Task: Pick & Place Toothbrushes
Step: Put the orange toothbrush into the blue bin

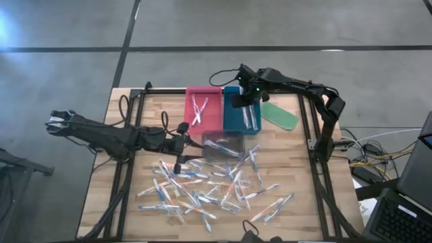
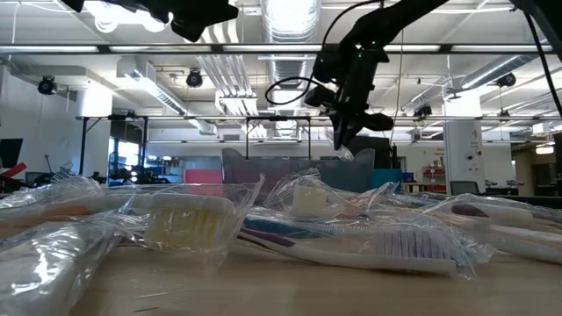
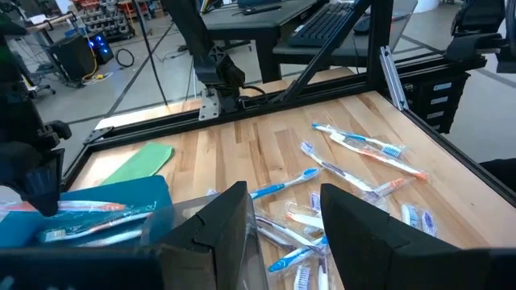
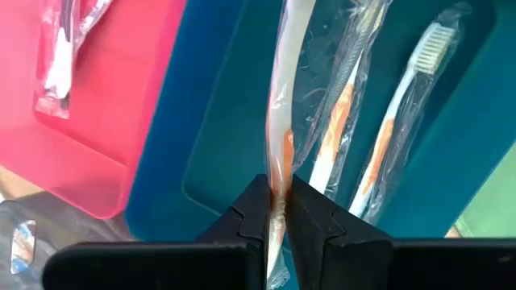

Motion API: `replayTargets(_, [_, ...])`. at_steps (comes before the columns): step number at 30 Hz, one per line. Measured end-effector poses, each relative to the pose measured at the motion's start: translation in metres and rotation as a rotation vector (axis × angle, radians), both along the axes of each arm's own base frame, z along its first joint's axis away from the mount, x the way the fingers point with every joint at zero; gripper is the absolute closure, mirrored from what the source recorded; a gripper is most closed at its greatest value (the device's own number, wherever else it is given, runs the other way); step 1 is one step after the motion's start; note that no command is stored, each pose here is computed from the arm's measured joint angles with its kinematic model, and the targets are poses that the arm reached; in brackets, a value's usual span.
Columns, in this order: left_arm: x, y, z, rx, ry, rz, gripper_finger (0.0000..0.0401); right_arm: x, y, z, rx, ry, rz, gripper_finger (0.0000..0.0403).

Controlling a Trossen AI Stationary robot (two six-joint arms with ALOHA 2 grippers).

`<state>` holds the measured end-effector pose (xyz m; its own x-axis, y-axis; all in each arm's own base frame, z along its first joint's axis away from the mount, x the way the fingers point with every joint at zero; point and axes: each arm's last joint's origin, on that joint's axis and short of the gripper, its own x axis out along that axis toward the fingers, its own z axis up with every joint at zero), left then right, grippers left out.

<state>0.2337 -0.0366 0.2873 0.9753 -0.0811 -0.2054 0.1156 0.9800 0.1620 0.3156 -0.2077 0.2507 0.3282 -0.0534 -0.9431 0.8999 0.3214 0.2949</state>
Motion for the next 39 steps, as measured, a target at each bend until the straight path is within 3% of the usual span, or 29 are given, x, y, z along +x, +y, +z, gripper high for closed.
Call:
replayTargets(20, [0.0,0.0,0.0,-0.019,0.0,0.004,0.0238,-0.001,-0.004,-0.015,-0.022,-0.014,-0.013,0.038])
replayTargets(39, [0.0,0.0,0.0,-0.019,-0.001,0.004,0.0238,-0.017,-0.009,-0.054,-0.008,0.007,-0.048,0.0379])
